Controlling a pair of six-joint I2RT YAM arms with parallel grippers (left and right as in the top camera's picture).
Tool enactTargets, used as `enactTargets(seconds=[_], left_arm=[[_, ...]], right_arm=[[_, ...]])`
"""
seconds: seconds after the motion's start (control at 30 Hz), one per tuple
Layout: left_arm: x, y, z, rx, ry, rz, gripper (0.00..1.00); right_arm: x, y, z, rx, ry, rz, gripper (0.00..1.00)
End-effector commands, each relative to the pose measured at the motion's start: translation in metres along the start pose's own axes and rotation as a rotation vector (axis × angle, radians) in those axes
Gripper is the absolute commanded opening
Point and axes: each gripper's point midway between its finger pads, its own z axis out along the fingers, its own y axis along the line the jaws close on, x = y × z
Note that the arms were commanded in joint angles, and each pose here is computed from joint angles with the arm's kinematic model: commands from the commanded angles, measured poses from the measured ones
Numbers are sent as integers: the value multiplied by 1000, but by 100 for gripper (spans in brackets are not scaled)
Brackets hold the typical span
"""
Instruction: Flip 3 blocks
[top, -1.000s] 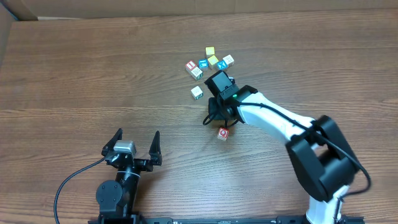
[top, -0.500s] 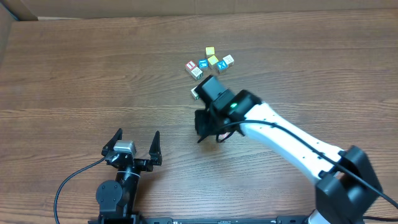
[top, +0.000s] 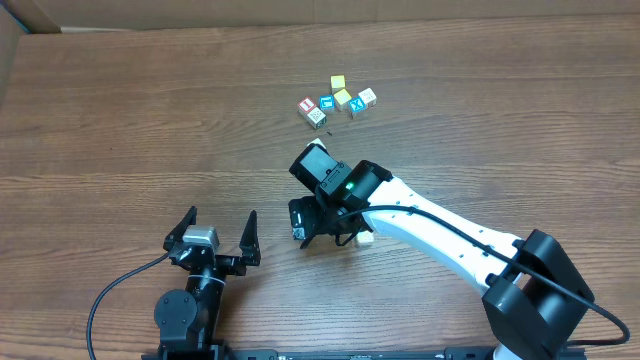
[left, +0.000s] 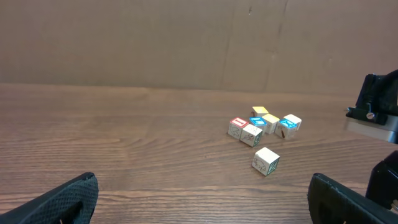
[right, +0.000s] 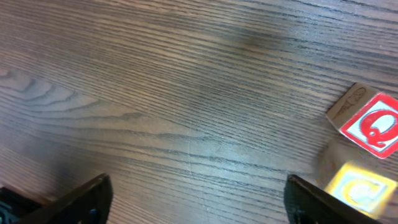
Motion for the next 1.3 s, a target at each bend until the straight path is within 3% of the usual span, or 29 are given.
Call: enactTargets(seconds=[0.0, 0.17, 0.3, 0.47, 0.8, 1.0, 1.27], left_arm=[[1, -2, 0, 9, -1, 23, 100], [1, -2, 0, 9, -1, 23, 100], [1, -2, 0, 9, -1, 23, 100], [1, -2, 0, 9, -1, 23, 100], [1, -2, 0, 9, -1, 23, 100], [1, -2, 0, 9, -1, 23, 100], [1, -2, 0, 9, -1, 23, 100]], right_arm=[[4, -8, 1, 32, 15, 11, 83], [12, -25, -1, 103, 49, 27, 65], [7, -57, -7, 207, 40, 73, 31], [-18, -82, -12, 200, 2, 162, 5], [-58, -113, -9, 171, -122, 260, 4], [-53, -132, 10, 218, -161, 310, 4], [-31, -123, 22, 166, -75, 300, 4]])
